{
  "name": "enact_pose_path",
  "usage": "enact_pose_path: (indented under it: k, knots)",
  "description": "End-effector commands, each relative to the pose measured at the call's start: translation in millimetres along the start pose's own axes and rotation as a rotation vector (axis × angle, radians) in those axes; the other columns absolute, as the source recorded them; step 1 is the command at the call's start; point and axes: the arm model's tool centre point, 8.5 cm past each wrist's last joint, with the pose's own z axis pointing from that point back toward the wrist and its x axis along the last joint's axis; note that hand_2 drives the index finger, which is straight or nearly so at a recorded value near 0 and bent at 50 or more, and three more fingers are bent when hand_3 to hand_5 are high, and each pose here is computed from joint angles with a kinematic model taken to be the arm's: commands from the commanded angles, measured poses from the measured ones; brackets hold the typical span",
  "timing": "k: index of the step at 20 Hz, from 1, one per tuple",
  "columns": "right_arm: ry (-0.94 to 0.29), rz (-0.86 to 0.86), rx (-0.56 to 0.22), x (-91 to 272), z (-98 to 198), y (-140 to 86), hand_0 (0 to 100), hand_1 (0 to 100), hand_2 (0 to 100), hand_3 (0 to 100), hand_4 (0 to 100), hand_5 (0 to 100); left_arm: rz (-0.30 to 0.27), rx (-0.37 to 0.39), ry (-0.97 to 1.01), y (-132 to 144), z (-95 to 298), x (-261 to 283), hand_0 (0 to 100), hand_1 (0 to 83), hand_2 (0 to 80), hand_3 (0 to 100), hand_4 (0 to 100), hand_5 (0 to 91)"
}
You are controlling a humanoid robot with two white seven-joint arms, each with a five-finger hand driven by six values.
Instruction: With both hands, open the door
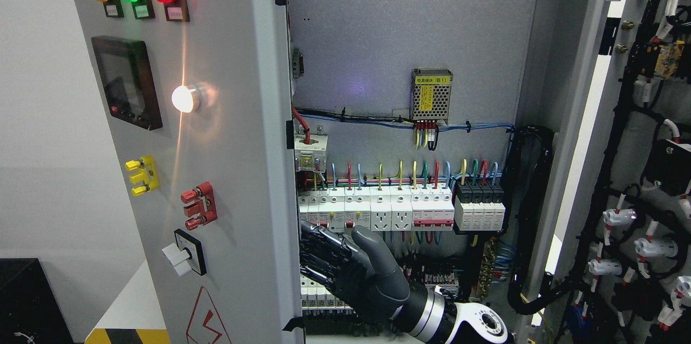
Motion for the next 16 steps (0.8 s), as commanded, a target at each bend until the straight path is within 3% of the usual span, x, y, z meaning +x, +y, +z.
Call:
enact_pose_path:
  k: [1, 16]
  knots:
    - [0.092, -0.027, 0.027, -26.4, 15.5, 10.8, 19, 0, 0, 0, 0, 0, -0.001, -0.004, -0.029, -1.2, -1.7, 9.9, 0, 0.0, 0.0, 0, 0, 0.0]
    - [0.173, -0.068, 0.169, -58.3, 8.9, 46.7, 19, 0, 0, 0, 0, 0, -0.001, -0.004, -0.029, -1.2, -1.7, 9.9, 0, 0.0, 0.0, 0, 0, 0.0]
